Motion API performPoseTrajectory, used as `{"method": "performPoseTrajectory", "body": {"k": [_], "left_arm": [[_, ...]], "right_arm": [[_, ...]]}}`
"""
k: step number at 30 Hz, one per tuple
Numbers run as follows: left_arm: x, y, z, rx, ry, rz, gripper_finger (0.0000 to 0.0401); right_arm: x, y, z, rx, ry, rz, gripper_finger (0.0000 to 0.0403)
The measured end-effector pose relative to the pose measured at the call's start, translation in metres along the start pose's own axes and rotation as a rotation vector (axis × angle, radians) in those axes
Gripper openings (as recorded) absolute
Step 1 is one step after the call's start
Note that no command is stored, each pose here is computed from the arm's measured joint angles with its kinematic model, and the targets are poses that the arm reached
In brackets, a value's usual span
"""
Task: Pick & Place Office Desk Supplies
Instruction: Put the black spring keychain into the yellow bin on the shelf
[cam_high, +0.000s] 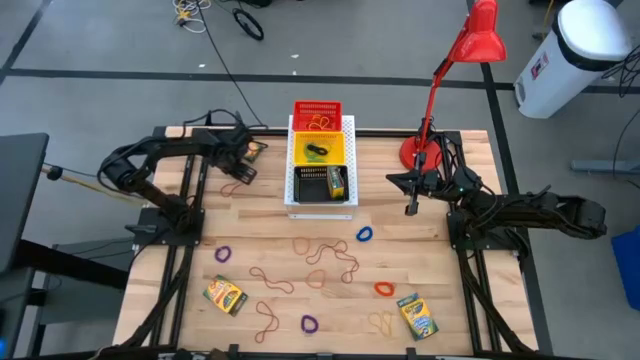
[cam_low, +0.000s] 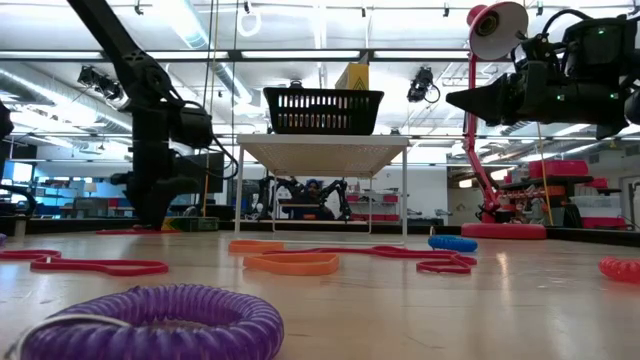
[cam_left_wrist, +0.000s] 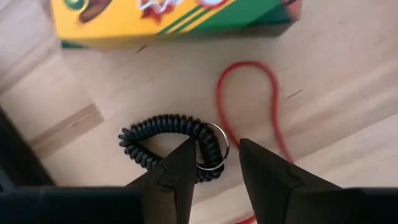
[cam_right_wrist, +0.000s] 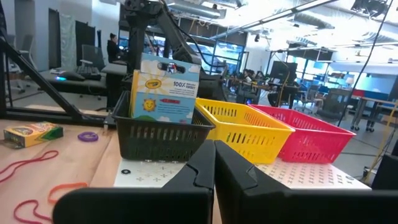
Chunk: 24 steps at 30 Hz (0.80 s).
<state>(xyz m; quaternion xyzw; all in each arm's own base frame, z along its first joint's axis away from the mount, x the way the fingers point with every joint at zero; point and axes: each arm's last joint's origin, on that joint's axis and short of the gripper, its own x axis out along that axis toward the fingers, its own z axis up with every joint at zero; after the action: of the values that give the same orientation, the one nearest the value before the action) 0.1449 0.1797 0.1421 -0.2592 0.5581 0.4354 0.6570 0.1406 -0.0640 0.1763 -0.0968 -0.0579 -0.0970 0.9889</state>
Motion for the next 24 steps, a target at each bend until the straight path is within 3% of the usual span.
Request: {"method": "performPoseTrajectory", "body": {"k": [6, 12, 20, 24], "left_arm": [[0.001, -0.004, -0.001, 0.015, 0.008, -0.016, 0.0092], [-0.003, -0.006, -0.004, 0.070, 0.029, -0.006, 0.0017], [-0.043, 0.002, -0.007, 0.091, 0.037, 0.021, 0.0018], [-0.074, 0.004, -0.007, 0.088, -0.070, 0.001, 0.0015]], "right_arm": [[0.000, 0.000, 0.000, 0.027, 0.001, 0.001, 0.0007], [0.000, 0.000, -0.001, 0.045, 0.006, 0.001, 0.0007], [0.000, 0.001, -0.004, 0.069, 0.038, 0.003, 0.0007], [0.000, 0.001, -0.007, 0.102, 0.067, 0.005, 0.0007]]}}
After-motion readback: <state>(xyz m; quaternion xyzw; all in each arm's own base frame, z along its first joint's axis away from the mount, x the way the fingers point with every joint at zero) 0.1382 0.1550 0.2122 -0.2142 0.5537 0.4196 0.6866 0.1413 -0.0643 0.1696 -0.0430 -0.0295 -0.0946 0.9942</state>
